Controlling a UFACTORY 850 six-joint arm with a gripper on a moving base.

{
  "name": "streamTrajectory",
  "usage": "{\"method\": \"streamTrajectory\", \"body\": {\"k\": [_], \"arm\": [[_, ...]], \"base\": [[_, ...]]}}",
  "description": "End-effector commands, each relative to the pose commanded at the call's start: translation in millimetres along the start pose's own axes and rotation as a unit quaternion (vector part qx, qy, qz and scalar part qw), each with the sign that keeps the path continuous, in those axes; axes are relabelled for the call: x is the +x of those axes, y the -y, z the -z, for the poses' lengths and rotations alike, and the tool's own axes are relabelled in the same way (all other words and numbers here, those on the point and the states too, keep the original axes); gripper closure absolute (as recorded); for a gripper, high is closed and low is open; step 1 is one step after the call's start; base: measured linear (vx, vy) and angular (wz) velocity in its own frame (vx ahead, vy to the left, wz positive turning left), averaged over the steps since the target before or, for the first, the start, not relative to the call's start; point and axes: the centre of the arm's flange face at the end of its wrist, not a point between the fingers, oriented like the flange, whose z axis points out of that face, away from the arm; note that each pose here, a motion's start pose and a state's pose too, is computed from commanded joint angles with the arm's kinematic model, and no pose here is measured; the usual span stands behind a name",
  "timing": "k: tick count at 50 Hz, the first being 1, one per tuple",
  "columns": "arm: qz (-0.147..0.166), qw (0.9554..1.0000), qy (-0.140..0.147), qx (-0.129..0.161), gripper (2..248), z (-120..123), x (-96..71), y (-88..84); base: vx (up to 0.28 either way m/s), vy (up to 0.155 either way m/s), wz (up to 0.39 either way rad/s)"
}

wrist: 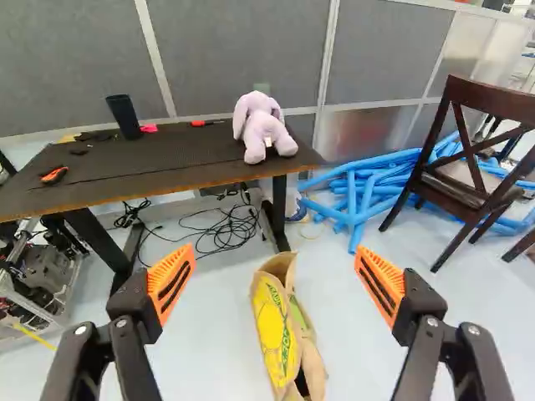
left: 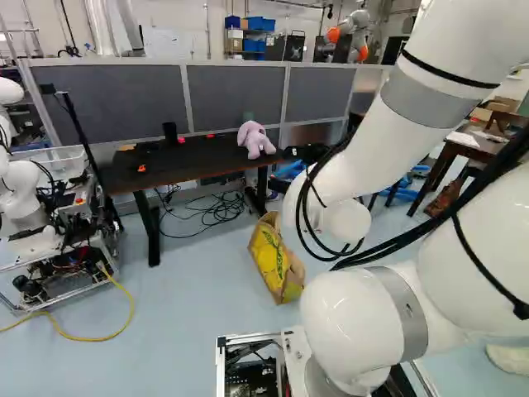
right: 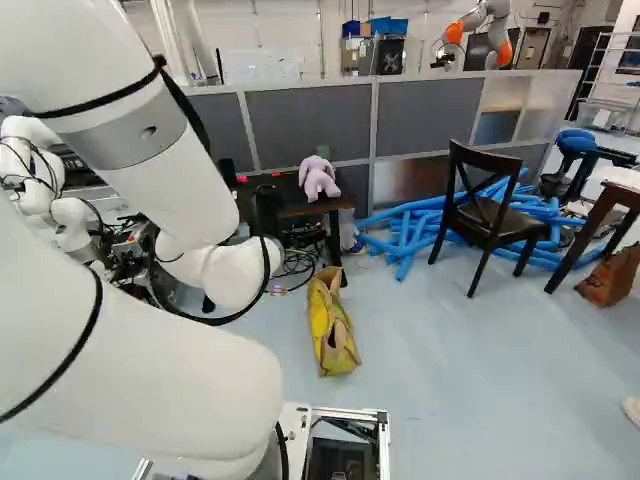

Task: Pick up the bag on the ground and place it on the table

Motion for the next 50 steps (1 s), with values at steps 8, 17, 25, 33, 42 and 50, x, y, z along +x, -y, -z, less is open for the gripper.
{"method": "streamTrajectory", "body": {"k": [8, 17, 25, 33, 42, 50], "arm": [[0.0, 1.0, 0.002, 0.0, 3, -8.6, 4.4, 0.0], [-0.001, 1.0, 0.005, -0.003, 3, -19.4, 9.6, -1.6], [-0.003, 0.9999, 0.011, -0.009, 3, -32.7, 15.1, -5.8], [-0.006, 0.9995, 0.026, -0.016, 3, -49.1, 16.3, -11.2], [-0.01, 0.9985, 0.048, -0.024, 3, -69.5, 14.3, -17.8], [-0.012, 0.9972, 0.067, -0.03, 3, -88.2, 11.4, -23.7]], "base": [[0.033, 0.0, -0.002], [-0.005, 0.0, 0.0], [0.0, 0.0, 0.0], [0.0, 0.0, 0.0], [0.0, 0.0, 0.0], [0.0, 0.0, 0.0]]}}
